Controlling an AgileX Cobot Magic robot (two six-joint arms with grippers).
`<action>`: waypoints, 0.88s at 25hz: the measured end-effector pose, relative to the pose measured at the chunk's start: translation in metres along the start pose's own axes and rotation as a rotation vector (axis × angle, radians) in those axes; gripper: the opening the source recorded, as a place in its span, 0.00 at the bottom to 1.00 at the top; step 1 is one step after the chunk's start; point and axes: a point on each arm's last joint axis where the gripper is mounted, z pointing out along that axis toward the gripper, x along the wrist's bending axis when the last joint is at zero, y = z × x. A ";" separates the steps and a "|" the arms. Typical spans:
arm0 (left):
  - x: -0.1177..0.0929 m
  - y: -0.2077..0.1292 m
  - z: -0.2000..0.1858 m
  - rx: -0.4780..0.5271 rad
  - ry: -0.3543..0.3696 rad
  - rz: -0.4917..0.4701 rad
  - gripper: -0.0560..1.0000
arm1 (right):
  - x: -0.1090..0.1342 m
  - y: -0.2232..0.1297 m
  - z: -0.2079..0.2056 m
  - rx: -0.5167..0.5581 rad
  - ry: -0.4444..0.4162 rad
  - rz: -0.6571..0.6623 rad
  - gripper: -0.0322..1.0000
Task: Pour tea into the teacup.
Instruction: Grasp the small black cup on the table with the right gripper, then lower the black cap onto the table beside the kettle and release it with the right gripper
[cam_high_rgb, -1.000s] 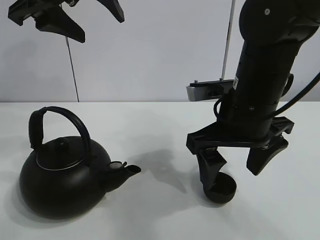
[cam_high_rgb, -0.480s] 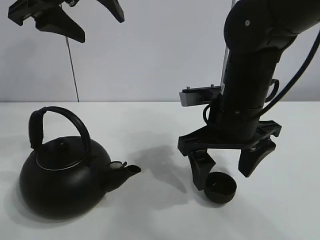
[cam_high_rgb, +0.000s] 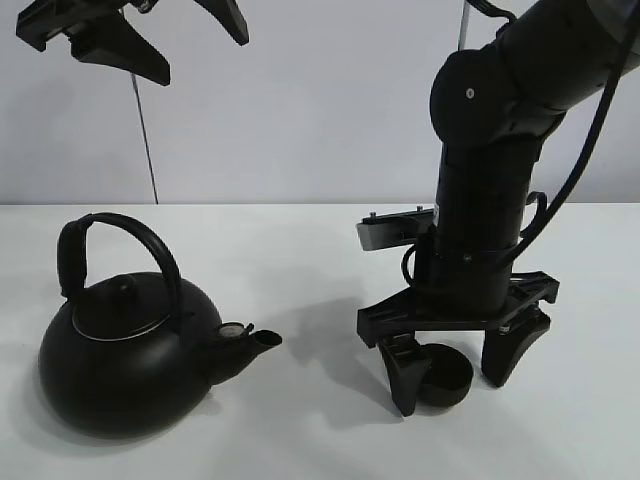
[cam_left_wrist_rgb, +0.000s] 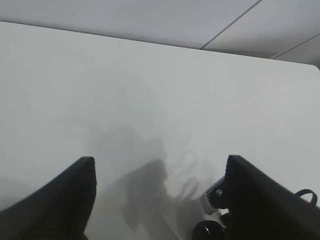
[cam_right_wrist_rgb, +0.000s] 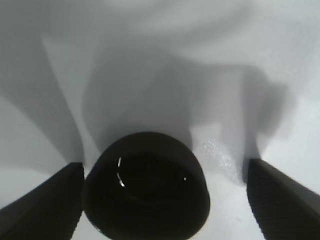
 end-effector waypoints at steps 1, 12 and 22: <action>0.000 0.000 0.000 0.000 0.000 0.000 0.55 | 0.000 0.000 0.000 -0.003 0.000 0.000 0.62; 0.000 0.000 0.000 0.000 0.000 0.000 0.55 | 0.001 0.004 -0.011 -0.078 0.010 0.006 0.42; 0.000 0.000 0.000 0.000 0.000 0.000 0.55 | 0.006 0.003 -0.050 -0.155 0.052 -0.159 0.42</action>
